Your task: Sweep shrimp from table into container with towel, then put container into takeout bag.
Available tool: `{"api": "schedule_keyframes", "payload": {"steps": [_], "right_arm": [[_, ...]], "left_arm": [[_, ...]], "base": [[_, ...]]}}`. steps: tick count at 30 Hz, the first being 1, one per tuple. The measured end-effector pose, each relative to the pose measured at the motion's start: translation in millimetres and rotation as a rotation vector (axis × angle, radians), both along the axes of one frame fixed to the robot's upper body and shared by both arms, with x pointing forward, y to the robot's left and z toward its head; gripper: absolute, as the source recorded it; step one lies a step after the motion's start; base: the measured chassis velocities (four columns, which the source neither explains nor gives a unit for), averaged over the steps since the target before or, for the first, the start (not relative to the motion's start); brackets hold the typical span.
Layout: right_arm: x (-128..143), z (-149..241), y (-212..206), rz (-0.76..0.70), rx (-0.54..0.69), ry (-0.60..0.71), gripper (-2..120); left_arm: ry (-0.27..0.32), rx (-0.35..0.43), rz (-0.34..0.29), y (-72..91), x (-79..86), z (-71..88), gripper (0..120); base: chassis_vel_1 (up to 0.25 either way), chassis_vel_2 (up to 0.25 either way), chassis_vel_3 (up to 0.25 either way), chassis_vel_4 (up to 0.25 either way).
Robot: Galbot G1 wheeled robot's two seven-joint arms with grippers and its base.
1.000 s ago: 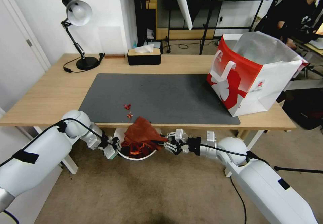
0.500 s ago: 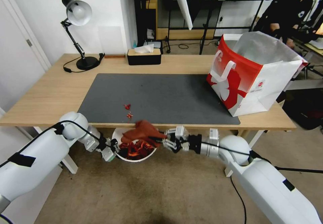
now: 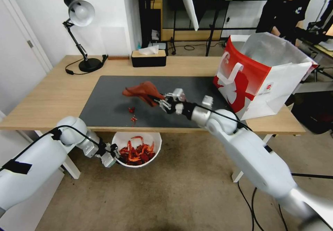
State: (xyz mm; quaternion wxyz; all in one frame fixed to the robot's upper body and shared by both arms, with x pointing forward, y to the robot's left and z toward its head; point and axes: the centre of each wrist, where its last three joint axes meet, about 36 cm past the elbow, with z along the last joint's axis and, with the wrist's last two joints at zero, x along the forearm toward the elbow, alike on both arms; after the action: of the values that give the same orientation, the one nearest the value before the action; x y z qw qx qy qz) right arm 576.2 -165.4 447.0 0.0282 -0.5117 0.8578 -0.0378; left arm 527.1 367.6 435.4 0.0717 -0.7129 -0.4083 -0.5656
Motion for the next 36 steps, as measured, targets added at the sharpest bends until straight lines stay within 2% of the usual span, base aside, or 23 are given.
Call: {"api": "schedule_keyframes", "payload": {"steps": [2, 7, 9, 15, 25, 36], "right_arm": [[26.3, -5.6, 12.9, -0.032, -0.061, 0.002, 5], [45.9, -0.6, 21.9, -0.047, -0.094, -0.005, 5], [66.2, 2.4, 27.2, -0.056, -0.129, 0.004, 5], [86.0, -4.2, 29.4, 0.027, -0.177, 0.054, 5], [88.7, -7.2, 23.4, 0.137, -0.225, 0.103, 5], [71.9, -14.9, 9.4, 0.231, -0.270, 0.109, 5]], "left_arm": [[0.004, 0.000, 0.004, 2.5, -1.8, -1.4, 0], [0.004, -0.001, 0.007, 4.3, -2.4, -1.4, 0], [0.004, -0.003, 0.011, 6.2, -2.8, -1.5, 0], [0.011, -0.010, 0.018, 9.1, -6.1, -5.0, 0], [0.013, -0.009, 0.022, 12.4, -7.2, -4.4, 0], [0.010, -0.011, 0.045, 21.5, -2.6, 1.2, 0]], "base": [[0.000, 0.000, 0.000, 0.000], [0.000, 0.000, 0.000, 0.000], [0.000, 0.000, 0.000, 0.000], [0.000, 0.000, 0.000, 0.000], [0.000, 0.000, 0.000, 0.000], [0.000, 0.000, 0.000, 0.000]]}}
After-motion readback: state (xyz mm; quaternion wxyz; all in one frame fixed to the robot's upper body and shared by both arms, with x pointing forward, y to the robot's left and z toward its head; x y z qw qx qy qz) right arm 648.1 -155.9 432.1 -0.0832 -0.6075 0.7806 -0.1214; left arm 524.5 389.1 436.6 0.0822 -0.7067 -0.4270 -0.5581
